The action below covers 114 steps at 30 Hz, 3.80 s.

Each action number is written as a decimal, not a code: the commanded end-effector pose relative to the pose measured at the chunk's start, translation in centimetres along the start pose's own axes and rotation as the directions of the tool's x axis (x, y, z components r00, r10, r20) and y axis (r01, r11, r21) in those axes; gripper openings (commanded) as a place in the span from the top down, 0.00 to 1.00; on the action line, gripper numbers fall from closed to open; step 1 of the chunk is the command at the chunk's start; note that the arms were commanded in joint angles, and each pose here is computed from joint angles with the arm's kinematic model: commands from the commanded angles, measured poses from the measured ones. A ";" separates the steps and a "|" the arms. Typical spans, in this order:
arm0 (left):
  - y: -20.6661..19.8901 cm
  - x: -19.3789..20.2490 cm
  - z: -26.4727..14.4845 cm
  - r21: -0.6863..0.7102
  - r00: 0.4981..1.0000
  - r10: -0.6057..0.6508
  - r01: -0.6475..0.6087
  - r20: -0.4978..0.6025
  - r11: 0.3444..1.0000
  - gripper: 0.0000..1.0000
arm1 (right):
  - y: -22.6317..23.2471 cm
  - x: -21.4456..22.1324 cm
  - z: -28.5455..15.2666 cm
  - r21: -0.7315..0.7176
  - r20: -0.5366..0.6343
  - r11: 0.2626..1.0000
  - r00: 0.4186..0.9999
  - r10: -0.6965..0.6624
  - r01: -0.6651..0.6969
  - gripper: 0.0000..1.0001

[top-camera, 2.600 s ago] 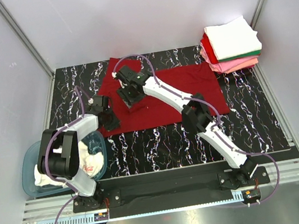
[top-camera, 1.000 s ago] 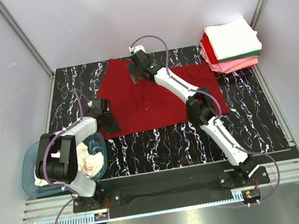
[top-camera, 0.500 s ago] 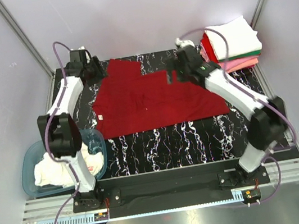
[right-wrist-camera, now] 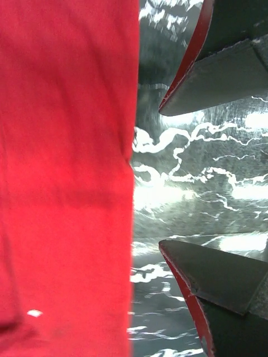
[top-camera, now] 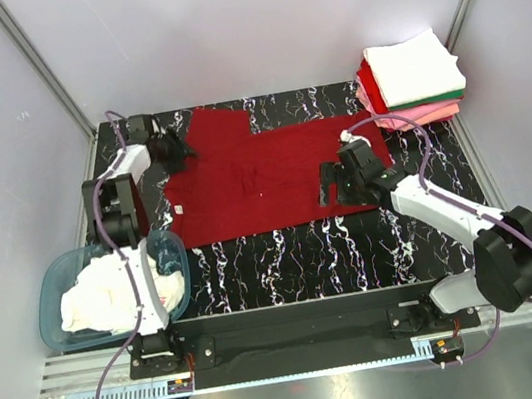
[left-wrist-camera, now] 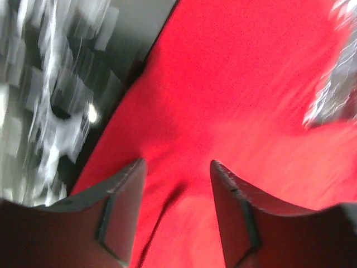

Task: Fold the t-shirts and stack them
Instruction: Fold the tshirt

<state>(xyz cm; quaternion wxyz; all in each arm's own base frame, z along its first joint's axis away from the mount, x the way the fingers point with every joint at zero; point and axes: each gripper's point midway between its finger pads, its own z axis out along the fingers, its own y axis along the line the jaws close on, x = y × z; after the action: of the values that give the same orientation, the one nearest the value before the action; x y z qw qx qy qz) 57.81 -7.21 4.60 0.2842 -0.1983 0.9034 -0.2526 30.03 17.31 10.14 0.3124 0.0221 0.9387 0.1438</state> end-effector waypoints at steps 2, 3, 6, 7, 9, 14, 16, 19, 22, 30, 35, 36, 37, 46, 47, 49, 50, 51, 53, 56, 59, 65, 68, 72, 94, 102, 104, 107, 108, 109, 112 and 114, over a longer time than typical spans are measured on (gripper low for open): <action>-7.5 0.3 -9.7 0.103 0.987 0.084 -0.099 0.139 0.990 0.38 | -5.6 -2.2 -0.9 0.217 0.086 0.957 0.981 0.176 -0.191 0.00; -8.9 0.6 -12.2 0.099 0.978 0.115 -0.133 0.174 0.986 0.38 | -6.6 -0.9 -0.5 0.220 0.050 0.948 0.973 0.225 -0.231 0.00; -8.5 4.1 -14.8 0.043 0.976 0.146 -0.155 0.160 0.987 0.36 | -9.6 0.2 -0.3 0.213 0.017 0.903 0.925 0.379 -0.374 0.00; -7.6 5.8 -14.8 0.021 0.982 0.141 -0.145 0.128 0.989 0.36 | -11.1 1.1 -0.2 0.233 0.010 0.879 0.904 0.427 -0.417 0.00; -8.2 8.2 -15.7 0.036 0.986 0.144 -0.147 0.079 0.988 0.36 | -11.8 1.7 -0.4 0.238 0.011 0.866 0.893 0.451 -0.440 0.00; -6.3 15.2 -14.9 -0.003 0.988 0.144 -0.144 -0.048 0.990 0.36 | -14.5 2.1 -1.1 0.300 0.045 0.812 0.858 0.512 -0.501 0.00; -5.3 16.2 -14.8 -0.025 0.989 0.138 -0.140 -0.058 0.990 0.36 | -15.2 2.5 -1.0 0.304 0.036 0.802 0.847 0.530 -0.515 0.00; -3.2 16.8 -15.3 -0.103 0.990 0.137 -0.141 -0.044 0.985 0.36 | -16.8 2.5 -0.6 0.311 0.046 0.778 0.827 0.560 -0.545 0.00; -1.6 17.4 -16.0 -0.180 0.993 0.109 -0.116 -0.046 0.977 0.36 | -18.0 2.6 0.2 0.323 0.048 0.760 0.812 0.582 -0.564 0.00; 0.8 19.9 -16.4 -0.302 0.997 0.080 -0.083 -0.022 0.950 0.32 | -19.8 1.1 2.4 0.302 0.040 0.739 0.783 0.621 -0.602 0.10; 2.0 21.4 -15.7 -0.345 0.997 0.058 -0.071 -0.049 0.936 0.31 | -20.7 1.4 3.3 0.298 0.016 0.729 0.767 0.641 -0.616 0.36; 2.1 21.8 -15.6 -0.348 0.997 0.058 -0.074 -0.055 0.934 0.31 | -20.7 1.5 3.4 0.294 0.010 0.732 0.768 0.640 -0.614 0.44; 2.4 22.3 -15.4 -0.354 0.996 0.059 -0.077 -0.061 0.932 0.31 | -20.7 1.3 3.5 0.286 0.013 0.732 0.766 0.642 -0.618 0.51; 3.5 25.6 -13.1 -0.395 0.986 0.072 -0.127 -0.151 0.910 0.41 | -22.1 1.5 3.6 0.309 0.020 0.715 0.756 0.654 -0.627 0.95; 3.6 25.9 -13.0 -0.395 0.984 0.072 -0.132 -0.162 0.909 0.42 | -22.4 1.5 3.5 0.313 0.026 0.710 0.753 0.657 -0.630 1.00; 4.0 26.9 -12.5 -0.397 0.980 0.073 -0.142 -0.185 0.907 0.49 | -23.0 1.7 2.9 0.320 0.040 0.693 0.739 0.672 -0.647 1.00; 3.8 27.4 -12.5 -0.388 0.977 0.074 -0.149 -0.201 0.909 0.53 | -23.2 1.9 2.7 0.327 0.046 0.684 0.734 0.678 -0.652 1.00; 4.0 27.9 -12.4 -0.387 0.974 0.075 -0.155 -0.213 0.909 0.55 | -23.3 1.9 2.1 0.330 0.054 0.676 0.729 0.682 -0.658 1.00; 3.8 29.0 -12.4 -0.375 0.968 0.084 -0.170 -0.237 0.911 0.62 | -23.6 2.4 1.4 0.351 0.073 0.655 0.717 0.693 -0.669 1.00; 3.7 31.4 -12.7 -0.353 0.956 0.073 -0.175 -0.285 0.919 0.67 | -24.8 3.0 -0.3 0.372 0.117 0.613 0.690 0.714 -0.697 1.00; 2.9 33.5 -13.7 -0.324 0.948 0.089 -0.192 -0.307 0.927 0.76 | -26.0 4.1 -1.9 0.402 0.157 0.553 0.650 0.743 -0.730 1.00; 1.4 38.0 -16.5 -0.259 0.930 0.119 -0.217 -0.348 0.941 0.89 | -26.3 4.8 -4.3 0.367 0.227 0.445 0.542 0.809 -0.817 1.00; 0.6 40.1 -18.6 -0.223 0.923 0.134 -0.225 -0.361 0.948 0.89 | -26.1 5.1 -5.5 0.357 0.255 0.391 0.492 0.833 -0.848 1.00; 0.5 41.4 -22.1 -0.194 0.928 0.144 -0.220 -0.343 0.956 0.91 | -24.9 5.9 -7.9 0.353 0.287 0.328 0.435 0.853 -0.876 1.00; -8.2 11.8 -20.5 -0.146 0.953 0.289 -0.275 0.088 0.950 0.22 | -22.0 -1.7 -12.0 0.063 0.403 0.523 0.501 0.766 -0.850 0.01; -5.8 3.1 -7.4 -0.157 0.968 0.250 -0.251 -0.022 0.955 0.30 | -19.7 -4.3 -13.7 -0.008 0.370 0.681 0.630 0.682 -0.732 0.00; -4.7 2.7 -4.9 -0.150 0.972 0.227 -0.233 -0.051 0.961 0.30 | -19.1 -4.6 -13.7 -0.030 0.359 0.689 0.635 0.684 -0.724 0.00; -4.0 1.2 -3.0 -0.139 0.974 0.221 -0.225 -0.040 0.964 0.30 | -18.1 -5.0 -13.8 -0.063 0.351 0.712 0.652 0.672 -0.700 0.00; -4.4 0.6 -2.8 -0.127 0.975 0.220 -0.222 -0.029 0.967 0.30 | -17.9 -5.1 -13.9 -0.066 0.352 0.719 0.658 0.666 -0.692 0.00; -3.7 1.0 -1.9 -0.128 0.977 0.210 -0.214 -0.049 0.968 0.30 | -17.6 -5.1 -13.8 -0.068 0.345 0.723 0.664 0.663 -0.687 0.00; -3.1 1.2 -0.6 -0.130 0.980 0.188 -0.195 -0.059 0.972 0.31 | -17.4 -5.4 -13.7 -0.071 0.336 0.728 0.671 0.662 -0.682 0.00; -2.9 1.7 0.0 -0.125 0.982 0.174 -0.182 -0.070 0.975 0.33 | -17.4 -5.5 -13.8 -0.071 0.334 0.728 0.671 0.662 -0.682 0.00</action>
<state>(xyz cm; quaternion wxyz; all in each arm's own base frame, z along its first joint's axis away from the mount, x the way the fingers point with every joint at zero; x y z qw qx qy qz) 56.30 -8.99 4.49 0.2551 -0.1400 0.9461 -0.1423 26.09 -3.76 16.46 0.3606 0.4301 0.8027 0.2017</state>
